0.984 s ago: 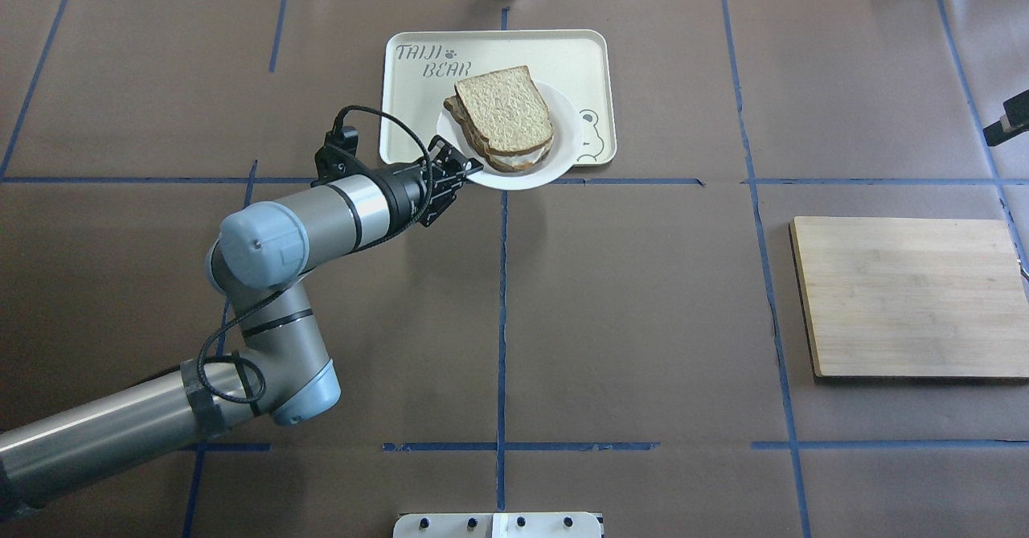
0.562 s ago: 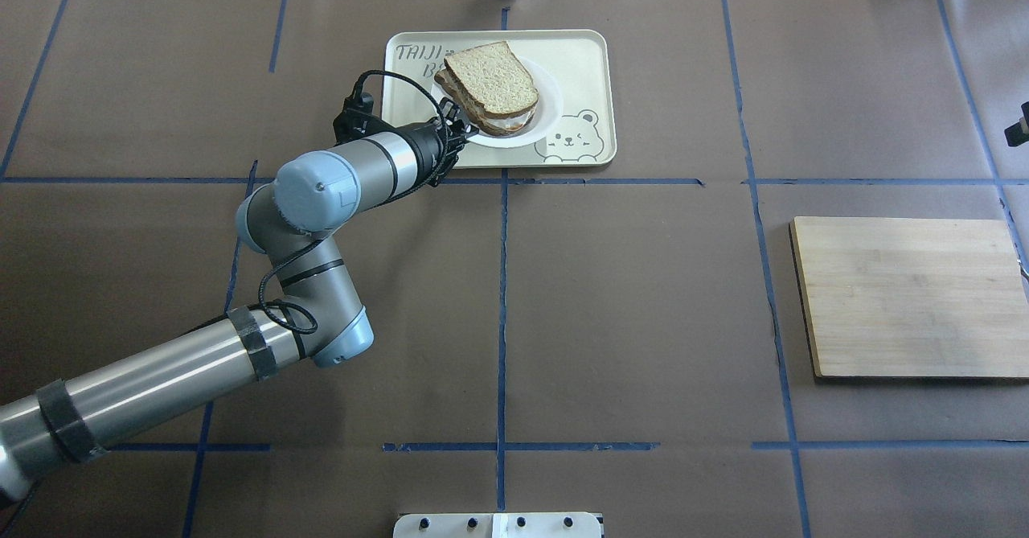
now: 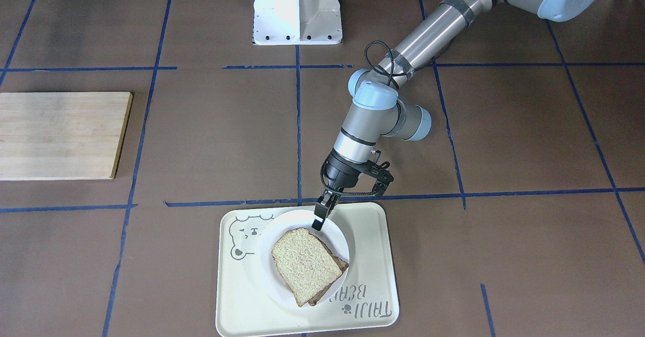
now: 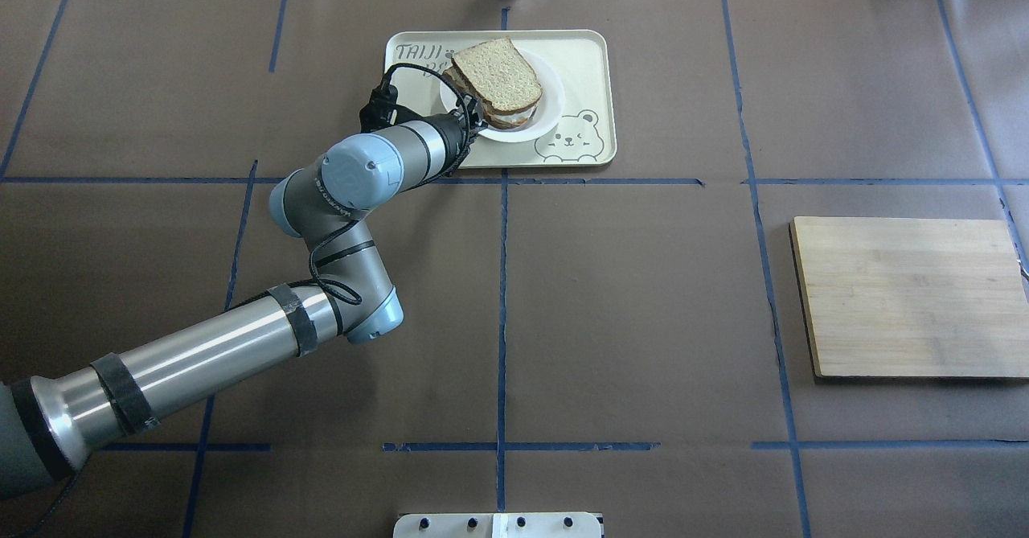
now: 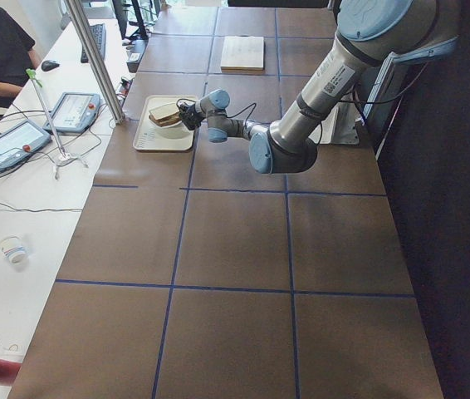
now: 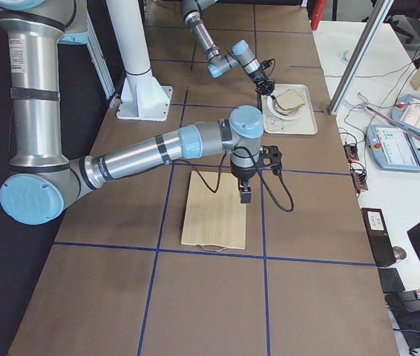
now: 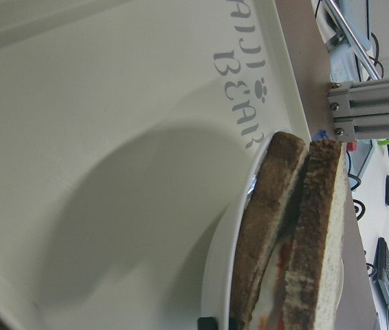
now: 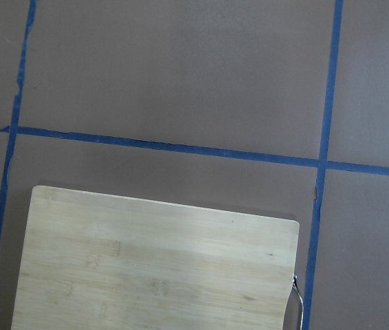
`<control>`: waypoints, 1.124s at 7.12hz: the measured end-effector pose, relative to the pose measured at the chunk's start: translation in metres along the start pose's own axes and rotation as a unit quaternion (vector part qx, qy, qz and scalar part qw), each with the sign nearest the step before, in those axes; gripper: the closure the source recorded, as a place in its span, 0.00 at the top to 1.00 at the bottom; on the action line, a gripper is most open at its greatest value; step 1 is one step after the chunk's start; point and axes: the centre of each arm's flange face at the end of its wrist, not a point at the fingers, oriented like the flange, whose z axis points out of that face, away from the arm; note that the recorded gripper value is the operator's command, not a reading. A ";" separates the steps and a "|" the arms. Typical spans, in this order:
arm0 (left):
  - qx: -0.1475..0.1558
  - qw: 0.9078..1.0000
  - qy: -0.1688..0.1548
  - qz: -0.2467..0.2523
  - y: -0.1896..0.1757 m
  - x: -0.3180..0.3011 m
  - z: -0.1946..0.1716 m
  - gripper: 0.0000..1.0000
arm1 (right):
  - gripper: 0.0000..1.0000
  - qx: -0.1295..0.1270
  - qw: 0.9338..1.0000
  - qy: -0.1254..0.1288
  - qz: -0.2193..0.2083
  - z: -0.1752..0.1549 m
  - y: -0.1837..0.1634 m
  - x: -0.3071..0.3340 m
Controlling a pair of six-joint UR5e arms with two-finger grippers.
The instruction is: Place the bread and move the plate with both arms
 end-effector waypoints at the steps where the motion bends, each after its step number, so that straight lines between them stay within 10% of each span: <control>1: 0.001 1.000 -0.001 0.011 -0.008 0.004 0.000 1.00 | 1.00 0.000 1.000 0.000 -0.001 -0.001 0.002 0.003; 5: -0.026 0.997 -0.061 0.045 -0.098 0.035 -0.026 1.00 | 1.00 0.001 1.000 0.001 0.003 -0.001 0.003 0.008; 8: -0.044 0.977 -0.145 0.152 -0.185 0.062 -0.126 1.00 | 1.00 -0.007 1.000 -0.005 0.018 0.005 0.007 0.018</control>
